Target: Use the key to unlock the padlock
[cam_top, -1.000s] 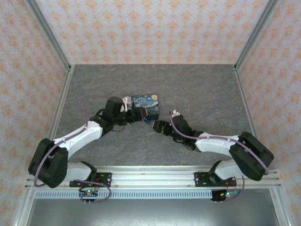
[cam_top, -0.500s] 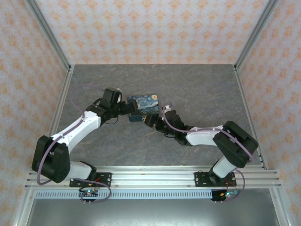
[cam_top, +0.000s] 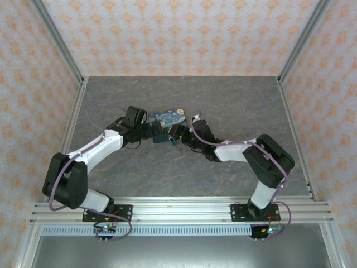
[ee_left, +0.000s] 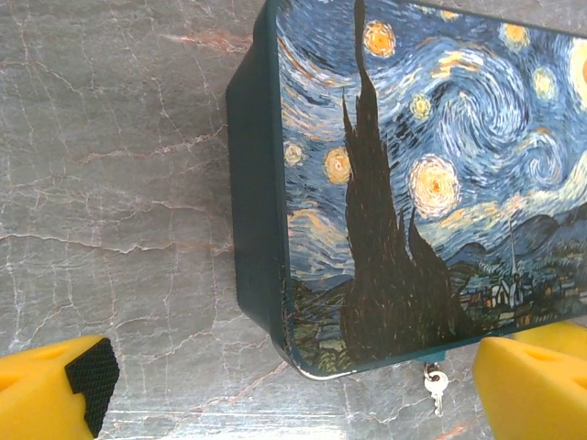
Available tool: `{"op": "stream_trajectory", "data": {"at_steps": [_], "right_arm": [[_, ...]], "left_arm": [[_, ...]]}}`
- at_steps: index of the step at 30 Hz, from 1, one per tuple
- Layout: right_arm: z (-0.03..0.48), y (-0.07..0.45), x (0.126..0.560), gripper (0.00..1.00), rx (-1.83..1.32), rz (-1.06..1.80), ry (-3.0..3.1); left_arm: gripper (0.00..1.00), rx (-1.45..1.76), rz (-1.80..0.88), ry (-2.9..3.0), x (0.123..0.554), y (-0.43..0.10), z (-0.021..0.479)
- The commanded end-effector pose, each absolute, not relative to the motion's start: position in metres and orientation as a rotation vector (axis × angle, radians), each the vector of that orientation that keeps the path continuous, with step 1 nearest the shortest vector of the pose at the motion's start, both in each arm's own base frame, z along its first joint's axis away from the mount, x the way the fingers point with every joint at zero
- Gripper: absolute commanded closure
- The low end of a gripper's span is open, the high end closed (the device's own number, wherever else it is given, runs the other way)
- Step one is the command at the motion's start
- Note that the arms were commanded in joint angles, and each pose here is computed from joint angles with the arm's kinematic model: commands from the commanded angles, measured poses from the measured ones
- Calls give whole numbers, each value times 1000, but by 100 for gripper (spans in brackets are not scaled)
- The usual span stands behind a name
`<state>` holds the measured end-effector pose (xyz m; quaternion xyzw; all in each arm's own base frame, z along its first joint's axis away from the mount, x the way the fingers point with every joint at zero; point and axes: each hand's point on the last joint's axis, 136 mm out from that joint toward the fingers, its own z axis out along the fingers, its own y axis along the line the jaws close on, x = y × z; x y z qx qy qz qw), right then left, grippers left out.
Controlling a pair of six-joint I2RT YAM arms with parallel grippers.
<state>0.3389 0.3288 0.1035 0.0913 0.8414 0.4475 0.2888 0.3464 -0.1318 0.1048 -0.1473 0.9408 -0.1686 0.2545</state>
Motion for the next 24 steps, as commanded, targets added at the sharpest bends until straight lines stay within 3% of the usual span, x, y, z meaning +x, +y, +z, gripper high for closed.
{"op": "stream_trajectory", "data": {"at_steps": [1, 8, 16, 24], "right_arm": [[108, 331, 339, 26, 224, 1221, 2238], [105, 314, 318, 27, 228, 1231, 2243], [89, 291, 304, 29, 109, 1036, 2311], [85, 288, 309, 44, -100, 880, 2311]], "left_arm": [[0, -419, -445, 2563, 345, -129, 96], [0, -413, -459, 2563, 348, -132, 97], [0, -395, -453, 2562, 355, -134, 104], [0, -413, -477, 2566, 354, -137, 103]]}}
